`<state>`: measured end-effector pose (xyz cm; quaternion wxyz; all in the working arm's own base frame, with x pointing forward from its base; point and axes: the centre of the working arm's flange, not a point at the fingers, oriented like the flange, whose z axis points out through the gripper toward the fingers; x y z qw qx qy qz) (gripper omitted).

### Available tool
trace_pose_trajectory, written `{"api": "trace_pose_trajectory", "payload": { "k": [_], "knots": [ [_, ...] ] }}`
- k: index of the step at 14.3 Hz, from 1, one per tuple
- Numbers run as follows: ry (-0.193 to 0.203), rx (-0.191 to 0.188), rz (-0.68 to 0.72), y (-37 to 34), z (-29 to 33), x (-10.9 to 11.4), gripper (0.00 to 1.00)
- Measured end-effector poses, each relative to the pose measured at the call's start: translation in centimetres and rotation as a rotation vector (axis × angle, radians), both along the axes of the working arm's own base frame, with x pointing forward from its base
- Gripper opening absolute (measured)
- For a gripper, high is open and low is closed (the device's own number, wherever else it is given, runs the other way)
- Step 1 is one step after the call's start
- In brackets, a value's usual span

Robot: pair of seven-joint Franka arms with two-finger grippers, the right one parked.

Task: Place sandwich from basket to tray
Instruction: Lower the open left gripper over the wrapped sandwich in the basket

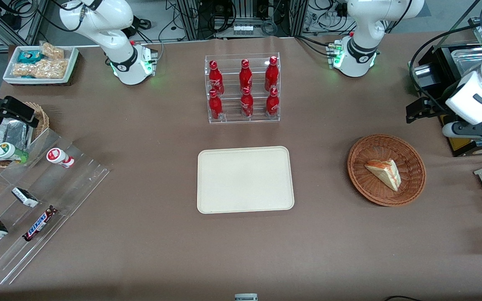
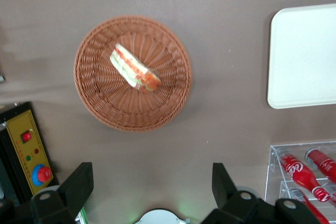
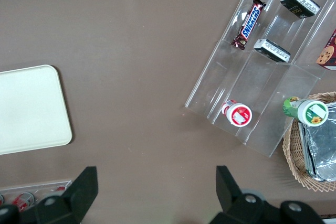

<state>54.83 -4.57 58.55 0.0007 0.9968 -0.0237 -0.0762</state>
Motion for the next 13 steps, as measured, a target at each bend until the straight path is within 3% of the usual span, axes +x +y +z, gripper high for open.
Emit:
{"api": "trace_pose_trajectory", "payload": {
  "k": [3, 5, 9, 13],
  "knots": [
    [0.066, 0.005, 0.033, 1.6, -4.2, 0.9, 1.0],
    [0.08, 0.006, 0.049, 2.5, -7.5, 1.7, 1.0],
    [0.056, 0.01, 0.112, 4.2, -14.7, 1.8, 1.0],
    [-0.012, 0.024, 0.24, 5.1, -20.6, 1.2, 1.0]
  ]
}}
